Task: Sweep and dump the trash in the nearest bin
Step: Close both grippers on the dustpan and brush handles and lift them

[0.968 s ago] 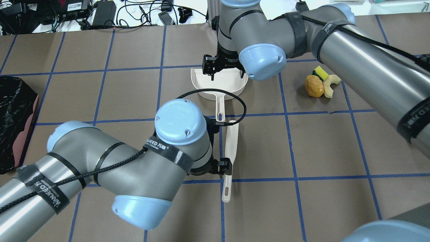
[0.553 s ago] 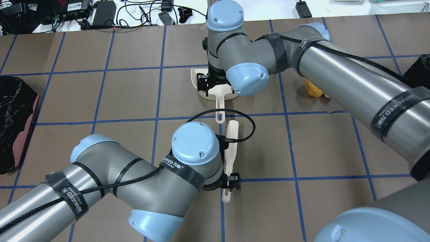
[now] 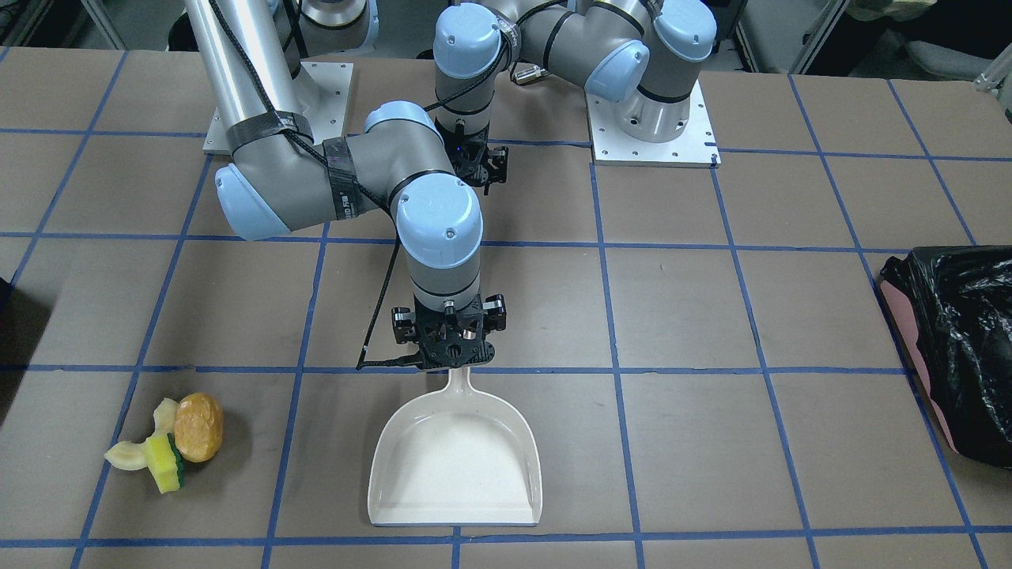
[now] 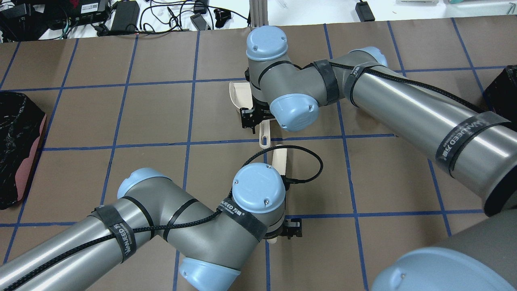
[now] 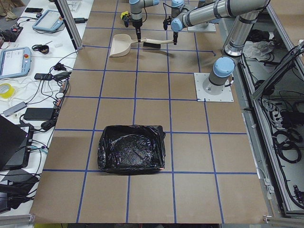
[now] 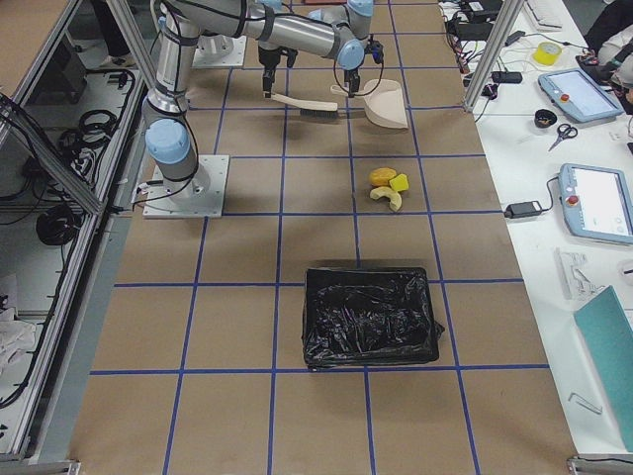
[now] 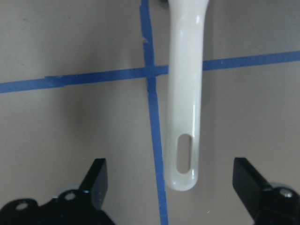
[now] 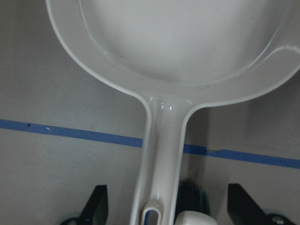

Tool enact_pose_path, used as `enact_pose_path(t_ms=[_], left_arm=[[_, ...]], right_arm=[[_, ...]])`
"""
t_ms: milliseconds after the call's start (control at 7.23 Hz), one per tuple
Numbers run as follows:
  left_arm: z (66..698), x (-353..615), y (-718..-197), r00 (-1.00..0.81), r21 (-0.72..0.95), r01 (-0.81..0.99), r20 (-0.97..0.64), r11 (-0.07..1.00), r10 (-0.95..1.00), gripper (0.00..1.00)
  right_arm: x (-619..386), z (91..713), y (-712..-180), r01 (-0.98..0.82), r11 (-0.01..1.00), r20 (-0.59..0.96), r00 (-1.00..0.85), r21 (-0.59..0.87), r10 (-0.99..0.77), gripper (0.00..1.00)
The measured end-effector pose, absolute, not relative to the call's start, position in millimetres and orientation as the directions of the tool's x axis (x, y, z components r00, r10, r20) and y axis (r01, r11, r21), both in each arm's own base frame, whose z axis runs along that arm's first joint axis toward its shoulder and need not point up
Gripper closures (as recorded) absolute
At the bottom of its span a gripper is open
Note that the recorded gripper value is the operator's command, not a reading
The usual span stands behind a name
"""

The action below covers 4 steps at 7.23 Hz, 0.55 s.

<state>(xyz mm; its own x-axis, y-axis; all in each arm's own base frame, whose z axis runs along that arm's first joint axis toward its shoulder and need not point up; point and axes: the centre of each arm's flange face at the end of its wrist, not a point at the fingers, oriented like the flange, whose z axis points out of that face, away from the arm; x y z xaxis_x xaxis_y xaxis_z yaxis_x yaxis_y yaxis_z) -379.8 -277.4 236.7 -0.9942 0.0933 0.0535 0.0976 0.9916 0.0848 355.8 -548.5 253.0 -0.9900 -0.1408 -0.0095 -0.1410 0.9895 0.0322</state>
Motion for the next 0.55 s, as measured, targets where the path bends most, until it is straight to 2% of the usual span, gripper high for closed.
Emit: enact_pose_path(t_ms=[277,415,553], left_arm=[[233.1,-384.4,-282.2,-0.993,0.057,0.104,0.066,0.993,0.1,0.24],[232.1,-385.7,-283.7,-0.992,0.046,0.108,0.072,0.993,0.104,0.24],[228.8,-385.9,-283.8,-0.992,0.048,0.107,0.072,0.993,0.104,0.31]], right_arm=[[358.0,249.3,-546.3,-0.137,0.99,-0.012,-0.991,0.042,-0.137,0.13],[358.5,247.0,-546.2,-0.137,0.99,-0.013,-0.991,0.046,-0.136,0.19],[358.8,242.7,-546.2,-0.136,0.989,-0.012,-0.991,0.053,-0.136,0.19]])
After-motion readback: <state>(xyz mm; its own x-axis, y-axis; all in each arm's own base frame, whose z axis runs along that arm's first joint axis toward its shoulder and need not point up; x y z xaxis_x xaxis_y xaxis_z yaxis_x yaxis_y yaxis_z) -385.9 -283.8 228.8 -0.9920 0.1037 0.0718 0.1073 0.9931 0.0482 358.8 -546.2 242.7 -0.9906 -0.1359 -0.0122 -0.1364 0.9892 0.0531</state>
